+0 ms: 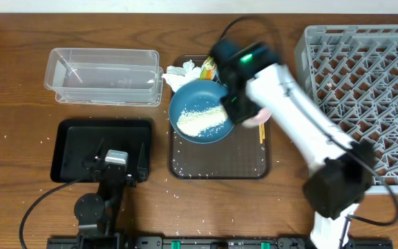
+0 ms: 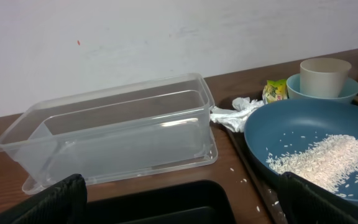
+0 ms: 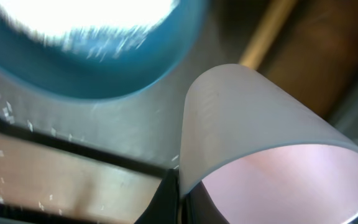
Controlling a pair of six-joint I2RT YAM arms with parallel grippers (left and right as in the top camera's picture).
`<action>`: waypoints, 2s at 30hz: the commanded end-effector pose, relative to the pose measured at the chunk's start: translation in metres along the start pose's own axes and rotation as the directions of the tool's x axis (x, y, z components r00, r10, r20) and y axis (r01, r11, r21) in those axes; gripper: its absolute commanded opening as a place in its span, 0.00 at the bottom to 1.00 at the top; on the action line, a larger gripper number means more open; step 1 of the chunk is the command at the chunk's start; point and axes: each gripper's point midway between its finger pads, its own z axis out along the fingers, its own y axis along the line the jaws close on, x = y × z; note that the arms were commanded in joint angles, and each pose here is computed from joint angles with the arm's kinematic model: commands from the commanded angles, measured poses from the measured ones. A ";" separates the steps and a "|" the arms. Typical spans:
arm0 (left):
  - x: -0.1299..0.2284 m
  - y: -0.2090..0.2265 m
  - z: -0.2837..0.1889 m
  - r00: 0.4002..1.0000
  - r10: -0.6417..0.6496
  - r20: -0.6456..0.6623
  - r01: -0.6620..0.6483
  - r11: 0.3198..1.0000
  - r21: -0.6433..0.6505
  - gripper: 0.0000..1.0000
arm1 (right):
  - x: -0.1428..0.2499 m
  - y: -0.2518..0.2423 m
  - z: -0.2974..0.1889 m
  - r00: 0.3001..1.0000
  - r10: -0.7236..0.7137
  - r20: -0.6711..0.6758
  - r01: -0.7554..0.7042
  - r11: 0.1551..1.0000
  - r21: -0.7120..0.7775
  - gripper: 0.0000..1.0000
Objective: Sort waste into correct bins and load items into the dishwasher rack
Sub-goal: 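Carry the pink cup with the right gripper to the dish rack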
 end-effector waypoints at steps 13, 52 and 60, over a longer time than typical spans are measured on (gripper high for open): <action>0.016 -0.002 0.002 0.999 -0.012 -0.039 0.012 1.000 0.006 1.00 | -0.016 -0.230 -0.126 0.781 0.332 0.529 -0.229 0.940 -0.252 0.01; 0.016 -0.002 0.002 0.999 -0.012 -0.039 0.012 1.000 0.006 1.00 | 0.086 -0.406 0.002 0.240 0.690 0.683 0.146 0.670 -0.728 0.01; 0.016 -0.002 0.002 0.999 -0.012 -0.039 0.012 1.000 0.006 1.00 | 0.088 -0.408 0.031 0.248 0.747 0.617 0.144 0.601 -0.786 0.01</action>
